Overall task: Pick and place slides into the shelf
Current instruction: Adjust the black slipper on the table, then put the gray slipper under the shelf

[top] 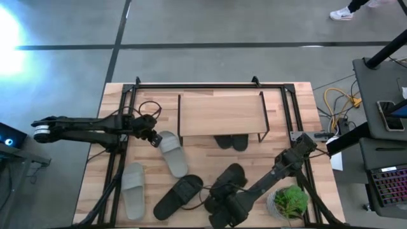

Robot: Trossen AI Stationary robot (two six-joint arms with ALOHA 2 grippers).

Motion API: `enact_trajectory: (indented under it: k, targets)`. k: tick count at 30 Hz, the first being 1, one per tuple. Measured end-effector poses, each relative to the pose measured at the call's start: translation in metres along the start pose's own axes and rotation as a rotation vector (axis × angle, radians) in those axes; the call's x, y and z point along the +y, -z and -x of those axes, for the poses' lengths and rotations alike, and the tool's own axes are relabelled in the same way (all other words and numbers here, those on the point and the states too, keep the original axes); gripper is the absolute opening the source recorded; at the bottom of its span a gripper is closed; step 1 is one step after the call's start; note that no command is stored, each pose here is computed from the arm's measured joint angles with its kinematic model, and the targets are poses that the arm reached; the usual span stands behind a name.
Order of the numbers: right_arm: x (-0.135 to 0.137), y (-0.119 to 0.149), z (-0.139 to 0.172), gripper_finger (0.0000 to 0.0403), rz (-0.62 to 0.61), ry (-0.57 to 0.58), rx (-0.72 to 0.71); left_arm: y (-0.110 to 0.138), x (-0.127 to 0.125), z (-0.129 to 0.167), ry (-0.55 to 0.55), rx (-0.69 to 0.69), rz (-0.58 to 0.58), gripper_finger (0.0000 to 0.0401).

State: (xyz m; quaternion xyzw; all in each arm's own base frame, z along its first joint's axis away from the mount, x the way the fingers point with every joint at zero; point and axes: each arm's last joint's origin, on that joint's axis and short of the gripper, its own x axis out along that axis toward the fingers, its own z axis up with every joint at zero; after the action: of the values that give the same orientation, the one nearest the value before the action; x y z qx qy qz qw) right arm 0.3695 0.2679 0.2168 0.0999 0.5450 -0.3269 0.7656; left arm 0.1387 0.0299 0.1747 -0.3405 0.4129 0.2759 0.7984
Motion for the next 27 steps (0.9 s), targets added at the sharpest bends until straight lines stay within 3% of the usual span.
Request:
enact_trajectory:
  k: [5,12,18,21,27]
  targets:
    - [0.005,-0.005,0.012,0.0141,-0.032,-0.073,-0.046,0.0,0.0,0.0,0.001,-0.003,-0.002,0.0]
    - [0.005,-0.021,0.024,0.0144,-0.175,-0.116,-0.268,0.003,0.002,0.001,-0.024,0.037,-0.059,0.0]
    - [-0.004,-0.041,0.023,0.0146,-0.267,-0.112,-0.288,-0.005,-0.005,0.02,0.068,-0.009,-0.086,0.0]
    - [-0.003,-0.049,0.023,0.0146,-0.179,-0.129,-0.315,-0.012,-0.01,0.032,0.118,-0.06,-0.133,0.0]
    - [0.009,-0.058,0.026,0.0146,0.208,-0.188,-0.381,-0.013,-0.013,0.04,0.201,-0.051,-0.21,0.0]
